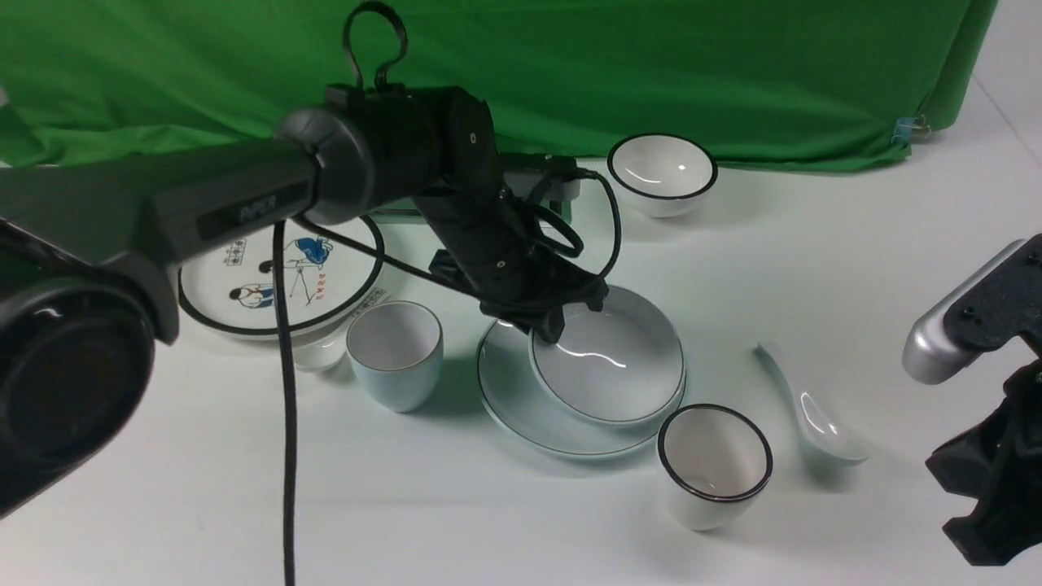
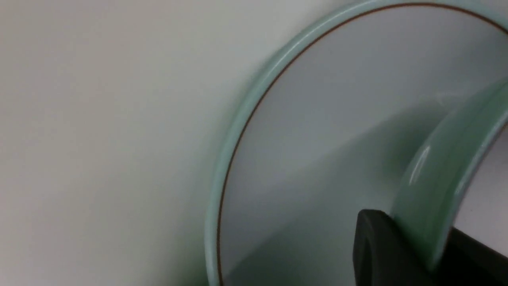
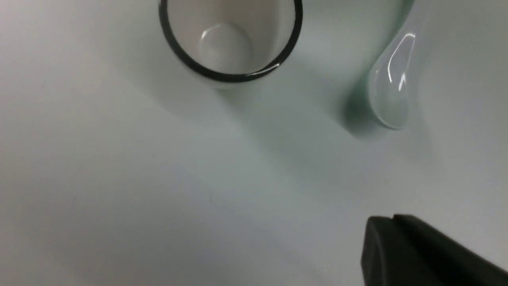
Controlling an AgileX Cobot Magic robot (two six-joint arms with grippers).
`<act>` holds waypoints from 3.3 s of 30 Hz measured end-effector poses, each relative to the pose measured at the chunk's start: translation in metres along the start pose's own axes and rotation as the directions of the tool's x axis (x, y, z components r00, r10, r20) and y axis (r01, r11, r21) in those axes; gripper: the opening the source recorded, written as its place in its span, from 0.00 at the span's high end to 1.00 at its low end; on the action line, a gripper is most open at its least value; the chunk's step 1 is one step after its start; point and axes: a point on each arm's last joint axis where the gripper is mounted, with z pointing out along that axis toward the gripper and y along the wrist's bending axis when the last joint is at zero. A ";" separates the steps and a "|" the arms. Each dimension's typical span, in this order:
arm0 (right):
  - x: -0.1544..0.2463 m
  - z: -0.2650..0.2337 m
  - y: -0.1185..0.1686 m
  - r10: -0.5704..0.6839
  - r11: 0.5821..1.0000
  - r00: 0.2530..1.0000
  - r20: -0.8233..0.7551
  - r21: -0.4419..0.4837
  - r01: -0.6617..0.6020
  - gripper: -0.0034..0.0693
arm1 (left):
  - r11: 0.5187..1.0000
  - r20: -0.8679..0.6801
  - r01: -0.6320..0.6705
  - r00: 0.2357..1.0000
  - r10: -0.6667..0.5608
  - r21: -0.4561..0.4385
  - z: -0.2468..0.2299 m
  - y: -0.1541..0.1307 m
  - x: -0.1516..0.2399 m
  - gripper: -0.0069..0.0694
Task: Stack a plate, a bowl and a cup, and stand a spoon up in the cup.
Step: Use the left arm to put the blue rice bowl into the blue large plate in the middle, then use the left arm to grab a blue teacup, then use the left arm to put the blue teacup into the blue rice bowl in the middle, then use the right arm to grab a blue soup spoon
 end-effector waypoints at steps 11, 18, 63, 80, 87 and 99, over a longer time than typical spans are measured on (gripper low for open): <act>-0.013 -0.001 -0.005 -0.020 0.998 0.990 0.136 0.060 0.012 0.86 | 0.988 -0.116 -0.112 0.988 0.101 -0.102 -0.046 0.003 -0.007 0.36; -0.012 -0.001 -0.005 -0.020 0.998 0.991 0.134 0.060 0.012 0.84 | 0.950 -0.127 -0.108 0.989 0.073 -0.292 -0.106 0.029 -0.002 0.23; -0.053 0.027 -0.026 0.126 0.986 0.992 0.013 0.108 -0.126 0.75 | 0.972 0.017 -0.225 0.974 0.226 -0.067 -0.024 -0.040 -0.004 0.92; -0.078 0.145 -0.068 0.220 0.972 0.964 -0.148 0.118 -0.204 0.26 | 0.976 0.084 -0.184 0.977 0.195 -0.119 -0.032 -0.039 -0.012 0.51; -0.072 0.204 -0.062 0.248 0.968 0.953 -0.173 0.076 -0.238 0.28 | 0.970 0.276 -0.210 0.932 0.237 -0.125 -0.126 -0.063 -0.034 0.31; -0.087 0.197 -0.067 0.236 0.971 0.960 -0.149 0.075 -0.227 0.73 | 0.911 0.369 -0.256 0.852 0.371 -0.323 -0.271 -0.073 0.004 0.66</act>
